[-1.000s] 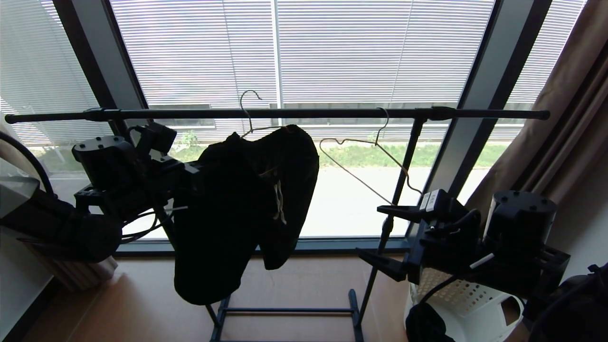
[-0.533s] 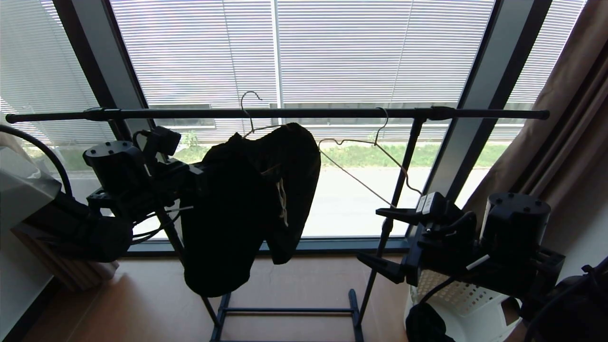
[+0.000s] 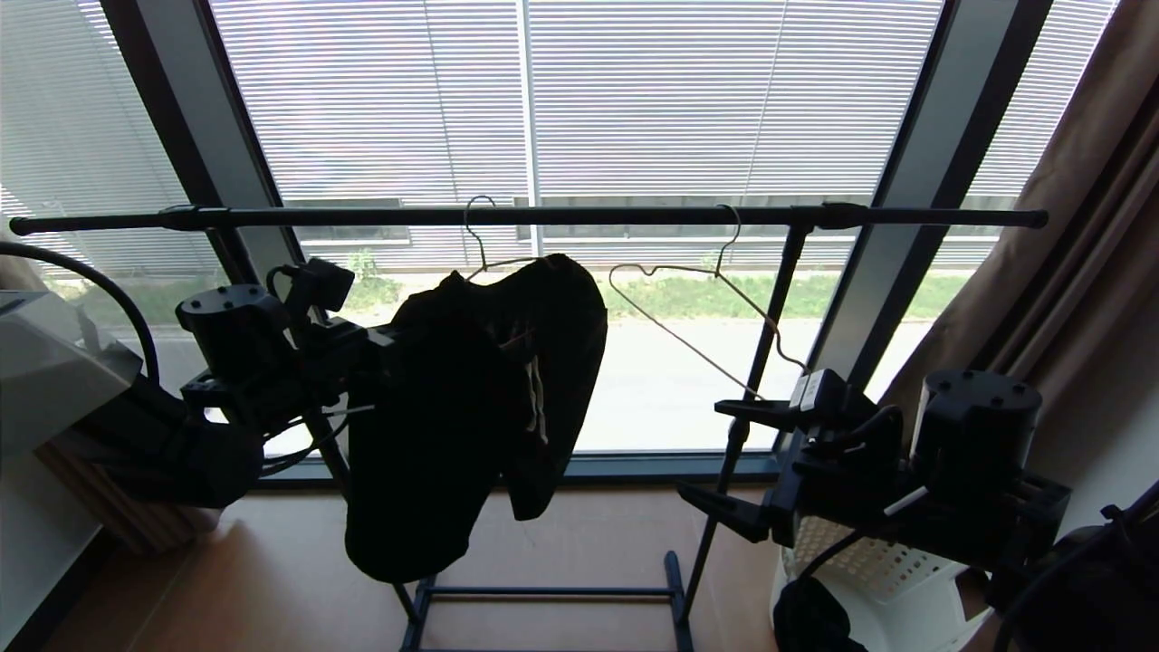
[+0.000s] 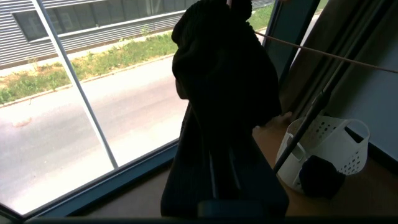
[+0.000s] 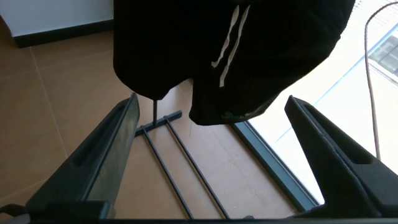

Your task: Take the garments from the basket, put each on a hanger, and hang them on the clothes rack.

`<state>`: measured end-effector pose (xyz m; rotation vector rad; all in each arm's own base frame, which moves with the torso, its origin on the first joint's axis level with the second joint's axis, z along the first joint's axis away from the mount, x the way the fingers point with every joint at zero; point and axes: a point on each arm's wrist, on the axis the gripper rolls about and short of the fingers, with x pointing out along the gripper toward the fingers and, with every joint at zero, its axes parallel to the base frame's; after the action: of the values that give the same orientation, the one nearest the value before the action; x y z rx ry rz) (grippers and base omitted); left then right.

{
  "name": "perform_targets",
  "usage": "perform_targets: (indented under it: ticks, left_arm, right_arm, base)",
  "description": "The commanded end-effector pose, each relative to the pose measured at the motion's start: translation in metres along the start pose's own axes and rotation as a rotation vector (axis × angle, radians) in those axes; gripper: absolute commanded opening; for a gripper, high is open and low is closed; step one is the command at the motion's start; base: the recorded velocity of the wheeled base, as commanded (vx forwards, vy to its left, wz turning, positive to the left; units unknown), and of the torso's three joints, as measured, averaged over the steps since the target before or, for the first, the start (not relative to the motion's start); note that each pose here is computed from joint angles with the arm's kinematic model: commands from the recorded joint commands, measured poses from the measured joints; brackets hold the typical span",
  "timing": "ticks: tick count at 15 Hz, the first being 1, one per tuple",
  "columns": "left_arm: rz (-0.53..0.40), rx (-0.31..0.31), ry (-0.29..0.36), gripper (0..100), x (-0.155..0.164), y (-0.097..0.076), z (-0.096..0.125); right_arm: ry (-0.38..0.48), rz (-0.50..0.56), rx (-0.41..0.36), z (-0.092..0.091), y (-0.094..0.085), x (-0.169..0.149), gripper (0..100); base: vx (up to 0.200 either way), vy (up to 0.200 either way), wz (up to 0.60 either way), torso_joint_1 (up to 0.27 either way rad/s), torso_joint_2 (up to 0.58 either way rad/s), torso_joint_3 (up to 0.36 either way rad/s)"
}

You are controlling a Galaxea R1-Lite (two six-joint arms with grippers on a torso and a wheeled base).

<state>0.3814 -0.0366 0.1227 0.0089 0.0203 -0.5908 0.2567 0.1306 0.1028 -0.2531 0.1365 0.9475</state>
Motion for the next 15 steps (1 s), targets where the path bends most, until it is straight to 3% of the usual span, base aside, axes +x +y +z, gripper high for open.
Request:
perform_targets:
  ticks: [1,5,8,11,13,15]
  left_arm:
    - [0.000,0.004,-0.006,100,0.000,0.000,0.001]
    - [0.000,-0.010,0.018,100,-0.005,-0.003,-0.004]
    - [0.014,-0.006,0.015,100,-0.017,-0.015,0.005]
    - [0.014,0.013,-0.020,100,-0.048,-0.032,0.032]
    - [0.014,0.018,-0.028,100,-0.072,-0.045,0.043]
    - [0.012,0.005,0.000,100,-0.117,-0.070,0.040]
  right_arm:
    - [0.003,0.001,0.002,-0.001,0.000,0.001,100]
    - [0.002,0.001,0.001,-0.001,0.000,0.001,100]
    - [0.001,0.001,0.000,0.000,0.000,0.000,100]
    - [-0.017,-0.003,-0.008,0.004,0.000,-0.002,100]
    - [-0.074,-0.019,-0.039,0.022,0.003,-0.016,100]
    - [-0.177,-0.052,-0.096,0.052,0.013,-0.051,100]
  base:
    - [0.000,0.000,0.00,0.000,0.00,0.000]
    - [0.000,0.000,0.00,0.000,0.00,0.000]
    - [0.000,0.000,0.00,0.000,0.00,0.000]
    - [0.000,0.000,0.00,0.000,0.00,0.000]
    - [0.000,0.000,0.00,0.000,0.00,0.000]
    - [0.000,0.000,0.00,0.000,0.00,0.000]
